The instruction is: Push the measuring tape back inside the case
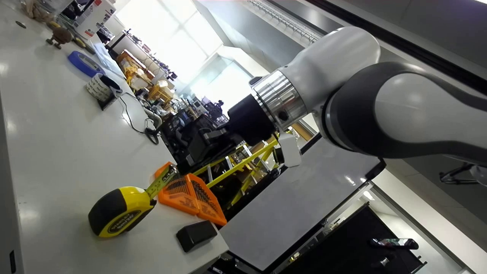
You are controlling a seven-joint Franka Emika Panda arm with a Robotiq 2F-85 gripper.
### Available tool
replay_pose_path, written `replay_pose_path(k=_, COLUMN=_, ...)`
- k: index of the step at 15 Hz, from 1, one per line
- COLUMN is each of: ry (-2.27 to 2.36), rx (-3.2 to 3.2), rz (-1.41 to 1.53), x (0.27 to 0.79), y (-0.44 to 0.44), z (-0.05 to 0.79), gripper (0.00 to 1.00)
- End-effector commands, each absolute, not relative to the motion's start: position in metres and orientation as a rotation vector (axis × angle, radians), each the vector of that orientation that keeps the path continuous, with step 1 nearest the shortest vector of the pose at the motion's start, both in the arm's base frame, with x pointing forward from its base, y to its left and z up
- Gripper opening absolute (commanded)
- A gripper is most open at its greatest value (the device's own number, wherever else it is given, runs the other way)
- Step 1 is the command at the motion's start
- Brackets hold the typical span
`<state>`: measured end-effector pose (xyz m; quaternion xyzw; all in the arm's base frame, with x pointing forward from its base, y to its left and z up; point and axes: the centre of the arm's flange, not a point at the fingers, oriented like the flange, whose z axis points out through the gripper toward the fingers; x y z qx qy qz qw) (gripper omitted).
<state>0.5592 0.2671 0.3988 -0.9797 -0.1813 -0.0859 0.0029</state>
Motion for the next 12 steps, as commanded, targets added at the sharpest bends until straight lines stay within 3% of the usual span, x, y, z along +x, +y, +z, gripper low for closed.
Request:
replay_pose_path(k=1, ry=-0.558, rx=-3.060, rz=-0.287, x=0.568, y=0.272, z=0.399, gripper=0.00)
replay_pose_path(k=12, ry=-0.546, rx=-3.060, rz=-0.172, x=0.576, y=0.272, z=0.387, gripper=0.00)
